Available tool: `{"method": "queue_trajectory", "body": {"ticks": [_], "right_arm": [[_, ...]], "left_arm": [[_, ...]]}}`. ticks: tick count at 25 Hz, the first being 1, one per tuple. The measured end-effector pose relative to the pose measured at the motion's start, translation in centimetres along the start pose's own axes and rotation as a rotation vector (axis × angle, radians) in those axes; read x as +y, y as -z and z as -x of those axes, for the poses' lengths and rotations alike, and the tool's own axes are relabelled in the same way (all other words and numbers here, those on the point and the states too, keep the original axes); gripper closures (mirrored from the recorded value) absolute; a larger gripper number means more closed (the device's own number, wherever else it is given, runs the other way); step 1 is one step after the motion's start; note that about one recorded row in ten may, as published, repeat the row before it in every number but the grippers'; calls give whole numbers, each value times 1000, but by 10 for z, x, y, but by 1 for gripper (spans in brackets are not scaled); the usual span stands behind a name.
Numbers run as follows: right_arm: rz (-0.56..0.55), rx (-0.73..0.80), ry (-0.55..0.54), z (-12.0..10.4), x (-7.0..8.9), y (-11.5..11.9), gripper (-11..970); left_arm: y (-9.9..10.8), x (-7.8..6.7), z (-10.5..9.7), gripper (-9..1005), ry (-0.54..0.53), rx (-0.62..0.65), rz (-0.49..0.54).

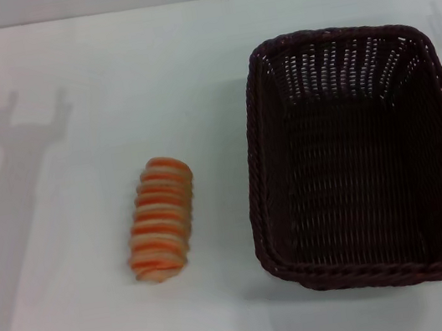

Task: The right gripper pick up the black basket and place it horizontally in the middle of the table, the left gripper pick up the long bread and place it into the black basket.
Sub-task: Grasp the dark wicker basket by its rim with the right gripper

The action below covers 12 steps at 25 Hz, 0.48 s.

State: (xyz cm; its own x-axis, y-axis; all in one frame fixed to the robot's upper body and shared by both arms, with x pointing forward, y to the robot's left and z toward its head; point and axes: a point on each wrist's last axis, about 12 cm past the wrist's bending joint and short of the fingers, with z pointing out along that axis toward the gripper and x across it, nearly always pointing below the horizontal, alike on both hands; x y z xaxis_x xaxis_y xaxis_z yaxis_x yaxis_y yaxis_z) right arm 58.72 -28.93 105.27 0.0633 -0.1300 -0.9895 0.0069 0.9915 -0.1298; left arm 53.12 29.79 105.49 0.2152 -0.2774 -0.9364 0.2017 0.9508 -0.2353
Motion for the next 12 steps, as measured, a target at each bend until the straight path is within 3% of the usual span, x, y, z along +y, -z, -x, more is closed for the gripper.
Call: {"method": "queue_trajectory", "body": {"ticks": [12], "right_arm": [[-2,-1,-2,1,0,-1,373]], "left_arm": [[-3,0,1,183,-3,-6,-5]]}}
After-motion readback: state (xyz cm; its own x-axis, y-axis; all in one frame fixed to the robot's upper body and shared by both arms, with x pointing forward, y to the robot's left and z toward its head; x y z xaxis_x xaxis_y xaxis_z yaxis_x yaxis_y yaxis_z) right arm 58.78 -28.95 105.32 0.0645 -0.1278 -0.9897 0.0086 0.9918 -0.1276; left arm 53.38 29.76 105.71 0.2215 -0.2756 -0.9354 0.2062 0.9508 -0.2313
